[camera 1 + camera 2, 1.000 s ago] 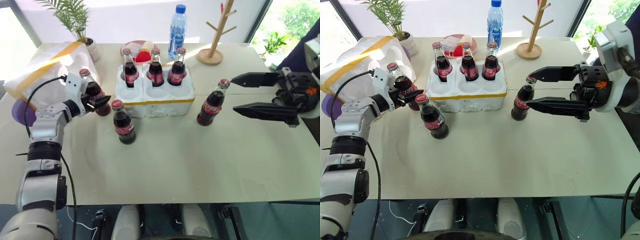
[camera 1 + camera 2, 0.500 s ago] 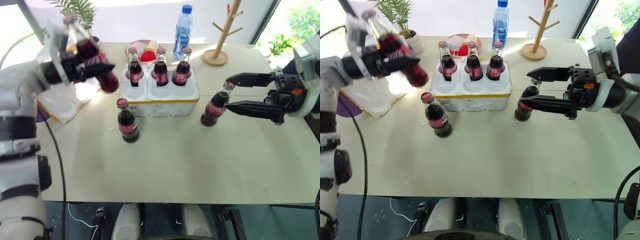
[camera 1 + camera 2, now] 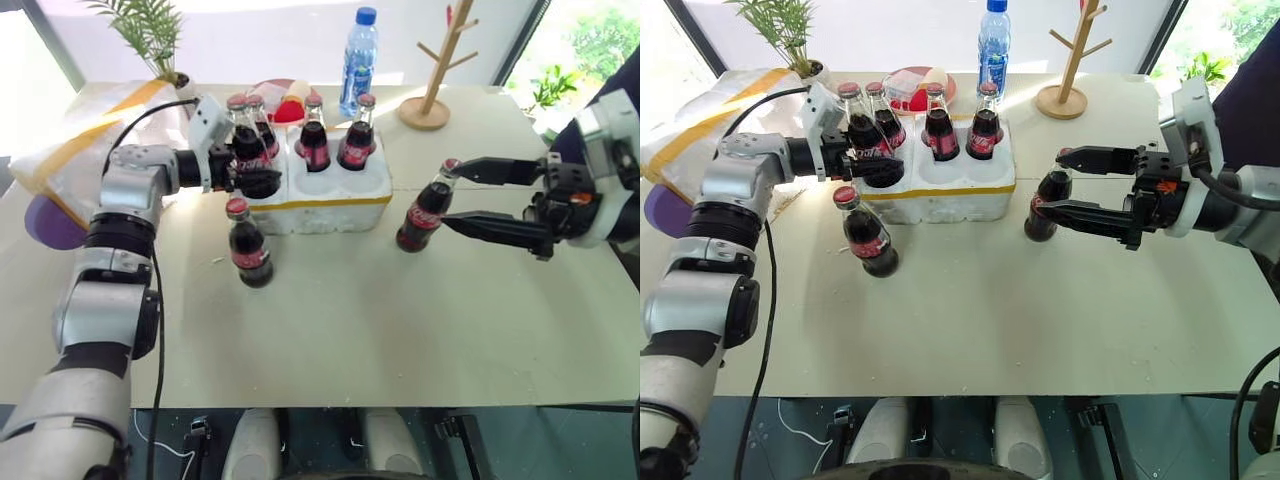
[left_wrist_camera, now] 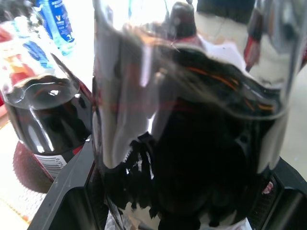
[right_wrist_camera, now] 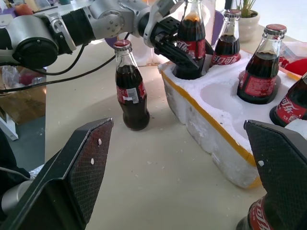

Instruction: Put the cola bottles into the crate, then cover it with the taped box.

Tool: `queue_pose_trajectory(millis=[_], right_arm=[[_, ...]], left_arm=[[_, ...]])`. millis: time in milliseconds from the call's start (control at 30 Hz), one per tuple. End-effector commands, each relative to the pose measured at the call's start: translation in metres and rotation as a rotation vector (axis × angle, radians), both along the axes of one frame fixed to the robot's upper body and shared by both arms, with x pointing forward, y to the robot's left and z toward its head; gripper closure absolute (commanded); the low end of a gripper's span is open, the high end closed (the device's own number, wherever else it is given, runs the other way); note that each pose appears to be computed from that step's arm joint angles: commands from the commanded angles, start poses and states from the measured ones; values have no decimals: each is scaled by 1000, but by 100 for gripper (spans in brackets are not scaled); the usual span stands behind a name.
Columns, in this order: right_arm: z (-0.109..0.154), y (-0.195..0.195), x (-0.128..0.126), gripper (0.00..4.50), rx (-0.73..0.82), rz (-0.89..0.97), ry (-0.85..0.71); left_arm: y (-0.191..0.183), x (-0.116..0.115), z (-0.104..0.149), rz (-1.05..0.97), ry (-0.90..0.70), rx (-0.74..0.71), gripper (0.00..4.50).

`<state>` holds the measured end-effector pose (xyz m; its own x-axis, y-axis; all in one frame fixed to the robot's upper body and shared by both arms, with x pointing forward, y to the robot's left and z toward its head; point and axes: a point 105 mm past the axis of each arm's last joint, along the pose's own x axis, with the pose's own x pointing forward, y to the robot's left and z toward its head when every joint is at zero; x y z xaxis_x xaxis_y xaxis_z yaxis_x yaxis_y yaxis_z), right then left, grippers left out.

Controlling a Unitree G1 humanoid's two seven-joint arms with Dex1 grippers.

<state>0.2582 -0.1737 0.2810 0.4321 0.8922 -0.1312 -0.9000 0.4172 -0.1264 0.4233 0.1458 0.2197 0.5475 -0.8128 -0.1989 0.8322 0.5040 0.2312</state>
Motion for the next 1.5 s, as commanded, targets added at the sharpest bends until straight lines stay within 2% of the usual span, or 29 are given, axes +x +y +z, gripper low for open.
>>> queue_pose_trajectory(millis=[33,67,100,167,300,500,567,667,800,1000,1133,1300,1500], right_arm=[[9,2,-4,0,16,0,-48],[9,2,-3,0,18,-1,-48],[8,3,-3,0,19,-1,-48],[8,5,-2,0,20,2,-49],[7,10,0,0,8,21,-56],[10,26,1,0,-3,67,-82],[6,40,0,0,-19,106,-78],[-5,55,-1,0,-40,147,-54],[-32,81,4,0,-70,177,-2],[-62,125,28,0,-64,156,27],[-80,151,41,0,-48,159,65],[-96,177,60,0,-18,135,119],[-102,193,73,0,34,127,152]], left_arm=[[-5,6,8,23,-65,16,167],[-7,7,5,27,-59,12,167],[-8,9,3,33,-52,5,64],[-9,10,2,41,-42,-13,4],[-5,9,7,40,-45,-37,4],[23,-9,50,9,-121,-71,4],[42,-36,79,-43,-141,-83,4],[62,-73,92,-106,-121,-37,4],[86,-125,74,-160,2,115,4],[107,-159,43,-85,125,207,4],[108,-170,29,-56,140,228,4],[104,-172,28,-36,133,207,4],[105,-173,29,-16,124,208,4]])
